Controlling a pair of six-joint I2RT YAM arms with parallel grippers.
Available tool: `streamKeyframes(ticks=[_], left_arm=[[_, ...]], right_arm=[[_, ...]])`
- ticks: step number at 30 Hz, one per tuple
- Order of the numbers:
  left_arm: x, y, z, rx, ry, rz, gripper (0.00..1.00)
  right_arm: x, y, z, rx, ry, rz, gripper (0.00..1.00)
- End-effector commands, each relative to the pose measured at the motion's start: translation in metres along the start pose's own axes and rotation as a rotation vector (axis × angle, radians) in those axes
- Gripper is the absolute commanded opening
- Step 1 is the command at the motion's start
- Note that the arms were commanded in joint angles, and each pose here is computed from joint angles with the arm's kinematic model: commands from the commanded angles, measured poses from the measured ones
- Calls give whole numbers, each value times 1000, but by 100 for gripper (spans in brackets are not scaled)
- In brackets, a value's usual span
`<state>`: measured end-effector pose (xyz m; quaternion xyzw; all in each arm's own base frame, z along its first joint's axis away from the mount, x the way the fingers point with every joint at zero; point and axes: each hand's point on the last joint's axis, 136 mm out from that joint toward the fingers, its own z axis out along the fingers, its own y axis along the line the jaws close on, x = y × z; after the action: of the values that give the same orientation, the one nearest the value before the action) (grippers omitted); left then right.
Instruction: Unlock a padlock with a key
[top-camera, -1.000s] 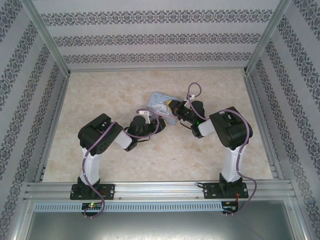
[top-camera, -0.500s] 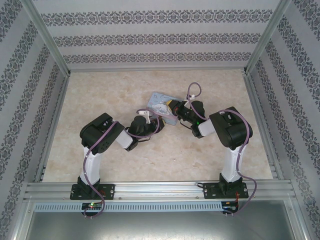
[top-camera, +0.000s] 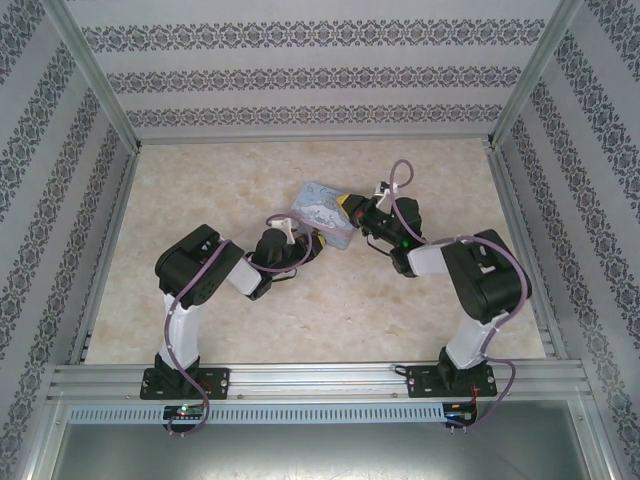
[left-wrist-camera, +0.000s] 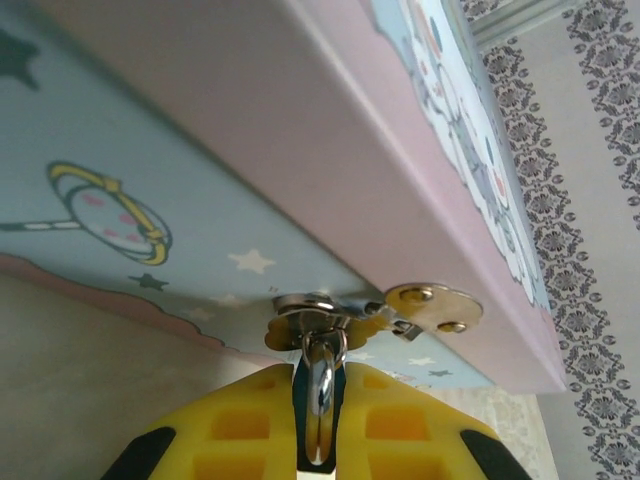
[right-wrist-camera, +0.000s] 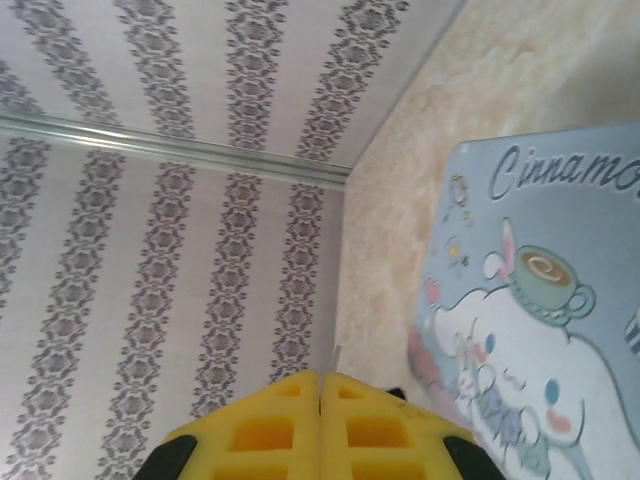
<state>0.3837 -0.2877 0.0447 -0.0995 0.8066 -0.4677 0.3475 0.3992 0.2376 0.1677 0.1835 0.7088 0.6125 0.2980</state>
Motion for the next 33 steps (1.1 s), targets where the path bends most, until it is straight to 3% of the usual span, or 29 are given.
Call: streamKeyframes(ticks=[1, 8, 17, 33], left_arm=[[-11, 4, -13, -26, -22, -42, 0], [-12, -8, -22, 6, 35, -106, 0], [-7, -58, -26, 156, 178, -163, 0], [-35, -89, -32, 287, 90, -368, 0]], right_arm=[[20, 1, -17, 2, 38, -26, 0], [60, -7, -48, 14, 105, -65, 0], [86, -29, -74, 49, 139, -55, 0], [78, -21, -73, 39, 14, -34, 0]])
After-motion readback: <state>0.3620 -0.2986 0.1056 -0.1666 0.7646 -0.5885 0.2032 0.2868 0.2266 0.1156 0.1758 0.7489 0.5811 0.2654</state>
